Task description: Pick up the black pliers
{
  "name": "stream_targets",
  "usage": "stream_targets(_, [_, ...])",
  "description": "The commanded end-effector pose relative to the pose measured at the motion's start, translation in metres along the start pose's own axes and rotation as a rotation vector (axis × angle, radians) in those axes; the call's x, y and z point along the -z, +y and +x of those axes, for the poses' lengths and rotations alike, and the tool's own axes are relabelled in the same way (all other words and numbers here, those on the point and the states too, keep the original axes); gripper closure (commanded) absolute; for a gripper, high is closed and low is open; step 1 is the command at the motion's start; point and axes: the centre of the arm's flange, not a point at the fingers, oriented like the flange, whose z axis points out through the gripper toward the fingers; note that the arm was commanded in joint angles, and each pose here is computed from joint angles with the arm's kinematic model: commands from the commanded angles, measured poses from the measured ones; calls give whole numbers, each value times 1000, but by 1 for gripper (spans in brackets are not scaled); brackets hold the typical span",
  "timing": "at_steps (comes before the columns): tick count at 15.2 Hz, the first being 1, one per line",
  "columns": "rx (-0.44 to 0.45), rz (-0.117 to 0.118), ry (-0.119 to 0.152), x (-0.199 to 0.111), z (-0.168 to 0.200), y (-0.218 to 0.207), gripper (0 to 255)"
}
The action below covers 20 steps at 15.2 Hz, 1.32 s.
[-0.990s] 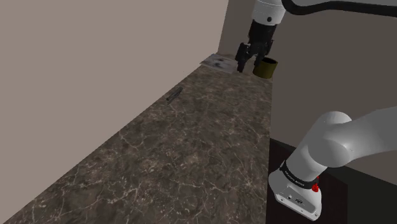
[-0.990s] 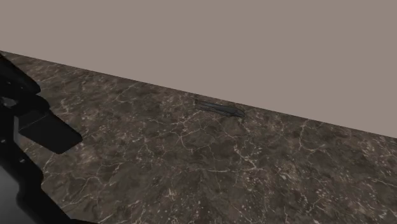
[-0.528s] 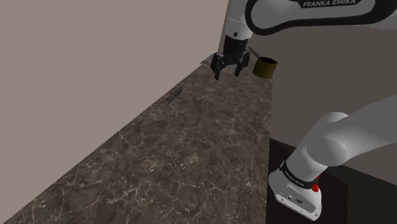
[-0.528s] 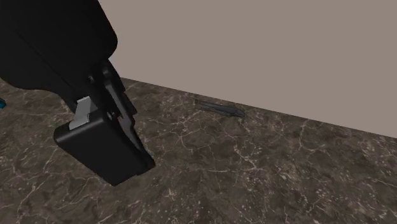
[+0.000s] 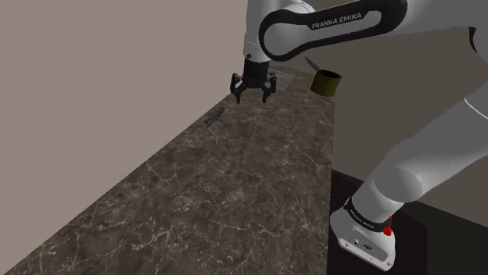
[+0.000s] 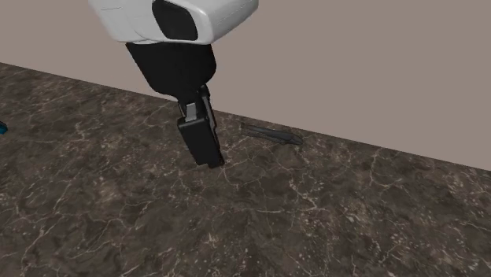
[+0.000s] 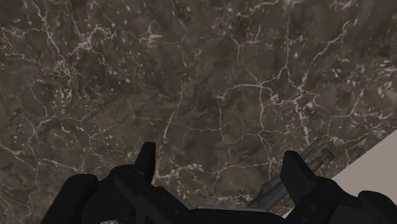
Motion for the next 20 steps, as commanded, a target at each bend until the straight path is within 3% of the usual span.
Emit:
stream_targets(1, [-66,0,1,-19,12,-19,0])
stream_targets(16, [-526,-9,6,-131,137,-119,0])
stream_targets(20, [-526,-9,6,-152,135,-121,0])
